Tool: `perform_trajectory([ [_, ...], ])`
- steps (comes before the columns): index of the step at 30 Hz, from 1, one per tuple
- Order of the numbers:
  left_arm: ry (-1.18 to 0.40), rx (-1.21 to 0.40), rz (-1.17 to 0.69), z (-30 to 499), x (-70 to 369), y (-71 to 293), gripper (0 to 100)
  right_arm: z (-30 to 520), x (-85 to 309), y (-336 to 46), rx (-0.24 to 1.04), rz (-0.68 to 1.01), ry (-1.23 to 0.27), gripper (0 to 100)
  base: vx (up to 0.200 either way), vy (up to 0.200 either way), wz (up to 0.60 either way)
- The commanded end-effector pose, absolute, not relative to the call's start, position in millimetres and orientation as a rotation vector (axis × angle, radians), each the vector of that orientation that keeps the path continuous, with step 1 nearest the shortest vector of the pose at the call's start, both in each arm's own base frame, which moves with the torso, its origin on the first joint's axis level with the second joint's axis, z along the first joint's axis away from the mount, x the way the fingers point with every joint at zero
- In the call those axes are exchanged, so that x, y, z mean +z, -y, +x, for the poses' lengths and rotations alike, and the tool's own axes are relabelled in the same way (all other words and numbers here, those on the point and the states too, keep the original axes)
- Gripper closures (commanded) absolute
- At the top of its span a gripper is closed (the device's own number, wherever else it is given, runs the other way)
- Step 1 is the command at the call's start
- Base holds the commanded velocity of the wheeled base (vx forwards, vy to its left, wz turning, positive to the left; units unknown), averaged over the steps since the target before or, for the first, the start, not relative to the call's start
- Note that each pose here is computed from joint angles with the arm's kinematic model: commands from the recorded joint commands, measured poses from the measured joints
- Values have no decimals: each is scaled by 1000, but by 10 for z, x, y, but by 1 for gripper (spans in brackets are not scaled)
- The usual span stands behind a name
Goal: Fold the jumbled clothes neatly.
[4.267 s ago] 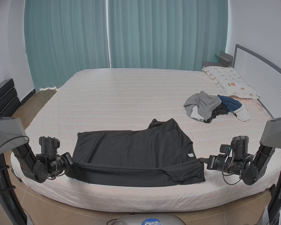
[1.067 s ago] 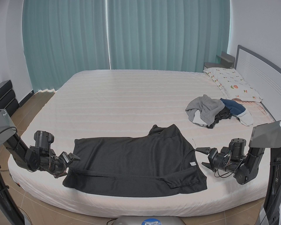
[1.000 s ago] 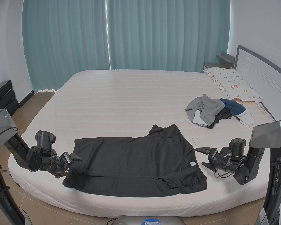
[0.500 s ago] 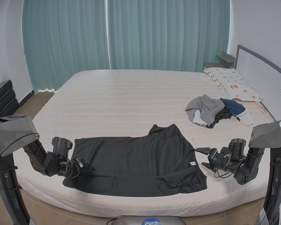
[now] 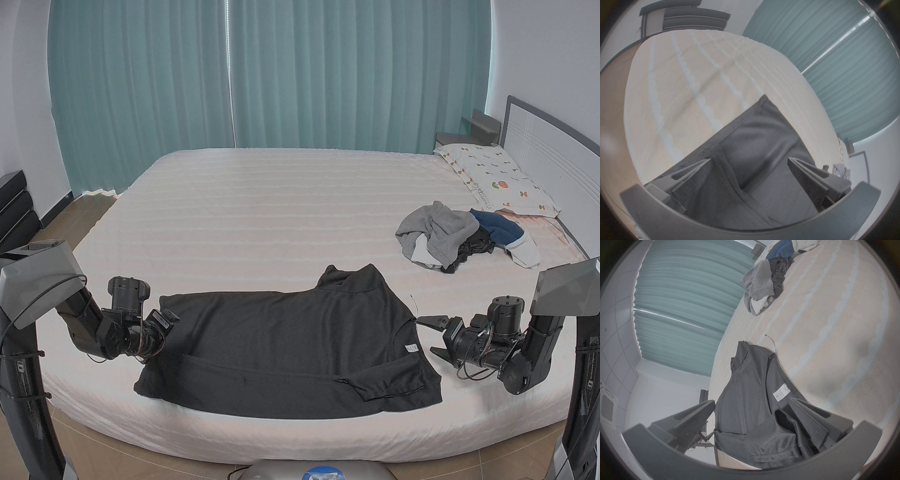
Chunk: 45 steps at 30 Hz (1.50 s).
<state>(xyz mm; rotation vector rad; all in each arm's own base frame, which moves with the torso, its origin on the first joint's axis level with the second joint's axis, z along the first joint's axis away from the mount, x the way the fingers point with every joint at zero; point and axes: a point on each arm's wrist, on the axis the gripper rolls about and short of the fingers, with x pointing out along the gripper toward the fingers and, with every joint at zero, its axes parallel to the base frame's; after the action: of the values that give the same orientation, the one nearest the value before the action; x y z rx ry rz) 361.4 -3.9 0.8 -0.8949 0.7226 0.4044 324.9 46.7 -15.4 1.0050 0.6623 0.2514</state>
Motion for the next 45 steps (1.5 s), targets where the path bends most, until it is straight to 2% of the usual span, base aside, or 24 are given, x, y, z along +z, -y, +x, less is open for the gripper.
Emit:
perform_trajectory([
  [1,-700,430,-913,3655,8,-75,0,3243,-177,-473,251,993,-668,0,0,0,0],
  [10,-698,433,-920,3586,82,-259,0,3243,-181,-474,251,993,-668,0,0,0,0],
  [18,-791,293,-815,3521,-16,-267,0,3243,-181,-474,251,993,-668,0,0,0,0],
  [28,-783,267,-773,3513,-122,-235,0,3237,-193,-492,255,983,-673,0,0,0,0],
  [34,-793,269,-762,3511,-151,-194,0,3216,-213,-515,257,912,-664,0,0,0,0],
  [35,-795,268,-759,3510,-152,-183,100,3214,-219,-535,242,898,-656,0,0,0,0],
  [45,-807,339,-735,3413,-188,-196,100,3218,-359,-707,265,760,-665,0,0,0,0],
])
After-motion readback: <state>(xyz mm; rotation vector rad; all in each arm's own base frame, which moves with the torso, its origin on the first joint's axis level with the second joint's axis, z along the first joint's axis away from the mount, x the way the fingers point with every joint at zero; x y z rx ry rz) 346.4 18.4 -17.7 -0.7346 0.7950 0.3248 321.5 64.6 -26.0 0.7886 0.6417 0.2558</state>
